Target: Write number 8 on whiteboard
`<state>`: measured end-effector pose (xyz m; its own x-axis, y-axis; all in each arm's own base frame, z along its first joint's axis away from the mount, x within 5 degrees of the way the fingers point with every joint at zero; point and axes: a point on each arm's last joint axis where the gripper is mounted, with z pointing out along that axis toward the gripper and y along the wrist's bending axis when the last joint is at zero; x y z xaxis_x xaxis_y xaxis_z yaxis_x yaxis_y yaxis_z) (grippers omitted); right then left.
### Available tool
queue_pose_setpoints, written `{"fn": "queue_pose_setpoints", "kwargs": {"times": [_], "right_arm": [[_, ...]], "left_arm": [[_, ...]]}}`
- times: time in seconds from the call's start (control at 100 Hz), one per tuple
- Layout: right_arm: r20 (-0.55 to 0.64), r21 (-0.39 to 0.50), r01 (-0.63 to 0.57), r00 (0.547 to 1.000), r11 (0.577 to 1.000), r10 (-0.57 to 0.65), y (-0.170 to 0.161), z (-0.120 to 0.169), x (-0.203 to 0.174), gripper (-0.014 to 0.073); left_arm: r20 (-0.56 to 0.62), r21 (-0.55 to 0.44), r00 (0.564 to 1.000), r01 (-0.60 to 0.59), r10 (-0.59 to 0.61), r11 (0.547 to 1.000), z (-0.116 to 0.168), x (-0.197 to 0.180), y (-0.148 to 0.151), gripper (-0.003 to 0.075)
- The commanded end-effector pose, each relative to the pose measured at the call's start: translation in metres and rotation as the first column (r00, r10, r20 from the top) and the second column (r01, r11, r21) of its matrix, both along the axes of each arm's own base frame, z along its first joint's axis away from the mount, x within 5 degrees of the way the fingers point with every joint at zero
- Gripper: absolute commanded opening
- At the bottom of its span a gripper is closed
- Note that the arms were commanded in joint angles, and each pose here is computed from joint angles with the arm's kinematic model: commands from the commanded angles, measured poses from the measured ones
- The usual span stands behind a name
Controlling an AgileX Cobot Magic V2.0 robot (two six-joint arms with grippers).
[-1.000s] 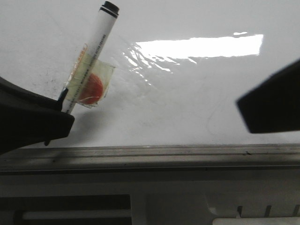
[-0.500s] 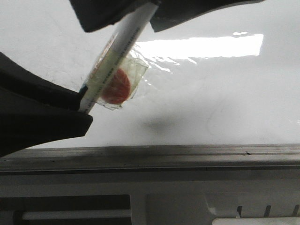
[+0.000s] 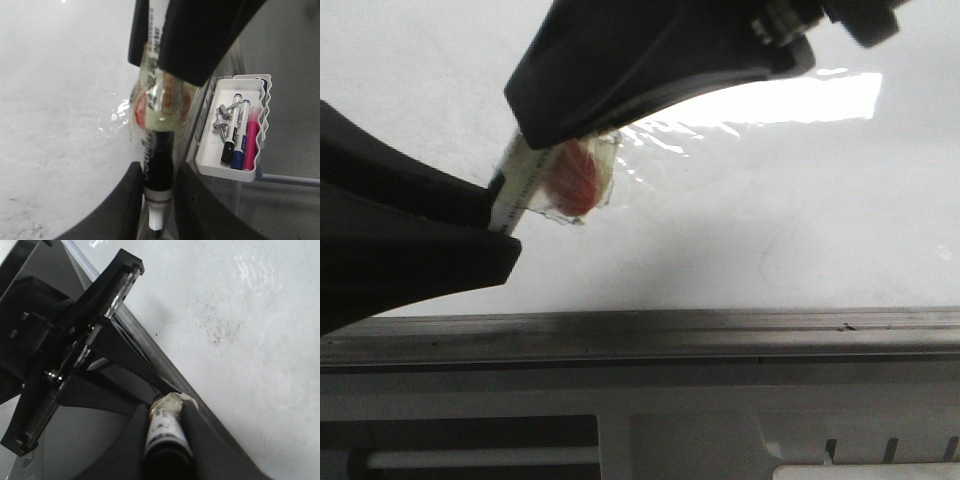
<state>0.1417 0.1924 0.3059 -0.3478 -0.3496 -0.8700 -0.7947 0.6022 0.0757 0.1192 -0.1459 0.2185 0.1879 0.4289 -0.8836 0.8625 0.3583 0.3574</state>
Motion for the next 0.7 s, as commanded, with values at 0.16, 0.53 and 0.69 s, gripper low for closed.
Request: {"fn": "queue_pose_setpoints", "kwargs": {"times": [0.16, 0.53, 0.69], "right_arm": [[0.078, 0.090, 0.005, 0.997, 0.996, -0.012, 0.001, 0.021, 0.003, -0.0064], [0.069, 0.140, 0.073, 0.994, 0.988, -0.083, -0.005, 0.048, 0.016, -0.0063], [0.102, 0.185, 0.137, 0.982, 0.973, -0.158, -0.016, 0.076, 0.031, -0.0063]], "left_arm": [[0.037, -0.080, 0.999, 0.004, -0.001, 0.997, 0.018, -0.001, -0.001, 0.0361], [-0.075, -0.289, 0.958, -0.286, 0.276, 0.914, 0.059, -0.026, 0.052, 0.0318], [-0.063, -0.351, 0.955, -0.293, 0.290, 0.889, 0.068, -0.037, 0.065, 0.0318]]}}
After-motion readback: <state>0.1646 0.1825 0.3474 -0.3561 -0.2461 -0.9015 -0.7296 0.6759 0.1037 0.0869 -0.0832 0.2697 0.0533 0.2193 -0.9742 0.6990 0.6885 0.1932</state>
